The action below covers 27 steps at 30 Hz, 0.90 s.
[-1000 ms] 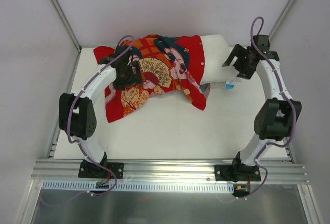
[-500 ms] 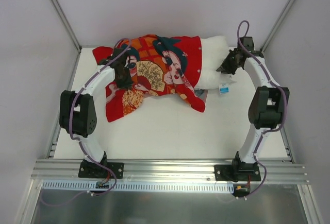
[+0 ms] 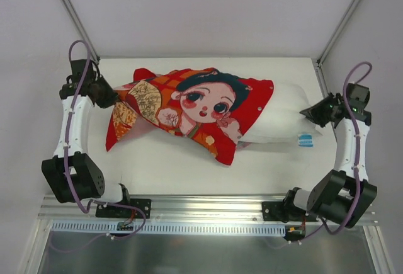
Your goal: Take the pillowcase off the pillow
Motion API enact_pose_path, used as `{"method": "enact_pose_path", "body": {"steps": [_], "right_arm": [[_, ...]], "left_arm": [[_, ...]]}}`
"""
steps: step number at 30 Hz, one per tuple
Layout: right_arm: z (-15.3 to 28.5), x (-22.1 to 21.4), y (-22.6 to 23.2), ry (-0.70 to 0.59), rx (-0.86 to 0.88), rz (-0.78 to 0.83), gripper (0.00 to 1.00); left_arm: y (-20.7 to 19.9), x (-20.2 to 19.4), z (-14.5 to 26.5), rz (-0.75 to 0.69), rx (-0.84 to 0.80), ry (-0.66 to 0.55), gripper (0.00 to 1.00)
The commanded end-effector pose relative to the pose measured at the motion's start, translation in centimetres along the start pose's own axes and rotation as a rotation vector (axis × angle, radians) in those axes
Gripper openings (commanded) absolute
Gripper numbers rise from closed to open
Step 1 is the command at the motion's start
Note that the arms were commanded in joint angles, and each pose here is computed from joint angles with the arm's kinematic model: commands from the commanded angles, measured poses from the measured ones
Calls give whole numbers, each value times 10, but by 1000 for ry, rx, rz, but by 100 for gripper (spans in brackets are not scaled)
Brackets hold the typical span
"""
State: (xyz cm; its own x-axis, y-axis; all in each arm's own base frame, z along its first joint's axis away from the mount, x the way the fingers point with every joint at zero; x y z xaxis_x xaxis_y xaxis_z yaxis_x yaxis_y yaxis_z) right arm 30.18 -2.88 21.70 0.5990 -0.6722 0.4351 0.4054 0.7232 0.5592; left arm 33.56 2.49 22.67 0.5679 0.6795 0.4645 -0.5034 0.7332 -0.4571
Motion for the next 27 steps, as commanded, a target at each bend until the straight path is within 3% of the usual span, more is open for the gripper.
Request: {"method": "enact_pose_path", "body": {"steps": [1, 6, 10, 13, 14, 15, 16, 17, 18, 19, 22, 25, 27], "right_arm": [[14, 16, -36, -125, -102, -15, 1], [28, 16, -49, -173, -141, -40, 1], [35, 15, -45, -192, -126, -31, 1], [37, 12, -37, -187, -74, 12, 2], [37, 8, -31, -172, -54, 30, 14], [36, 5, -28, -162, -52, 47, 49], [36, 3, -25, -155, -51, 68, 64], [35, -2, -18, -141, -48, 97, 86], [36, -4, -14, -140, -44, 117, 92], [37, -8, -11, -128, -47, 132, 96], [42, -13, 6, -134, -48, 212, 99], [40, -24, 28, -105, -22, 301, 97], [35, -29, 31, -78, -27, 318, 96]], "left_arm": [[21, 20, 6, 85, 74, -86, 0], [35, 17, 4, 130, 137, -88, 0], [60, 23, 19, 257, 266, -204, 0], [48, 32, 32, 237, 208, -236, 0], [34, 29, 31, 207, 135, -186, 20], [25, 28, 28, 147, 104, -154, 33], [12, 31, 33, 109, 74, -163, 50], [-9, 19, 34, 33, 43, -148, 81], [-14, 20, 39, -29, 73, -199, 93], [-30, 19, 46, -79, 59, -227, 99], [-88, -7, 57, -258, -35, -223, 99], [-146, -40, 67, -413, -148, -186, 99], [-190, -73, 70, -520, -242, -134, 94]]}}
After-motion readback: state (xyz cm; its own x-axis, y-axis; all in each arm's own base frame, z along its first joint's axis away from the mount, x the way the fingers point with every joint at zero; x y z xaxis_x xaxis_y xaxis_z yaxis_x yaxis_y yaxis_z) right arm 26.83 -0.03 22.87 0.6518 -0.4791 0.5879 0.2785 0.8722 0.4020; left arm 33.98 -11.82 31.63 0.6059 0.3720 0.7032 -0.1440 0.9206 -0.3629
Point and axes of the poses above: each gripper's point midway between its finger pads, its own z axis back along the fingers, its own y axis along the line the jaws close on, x = y × z, the point moved 3 cm from there along z, back along the fingers, and after that the axes turned 6 degrees about z, right-handed, at the moved point
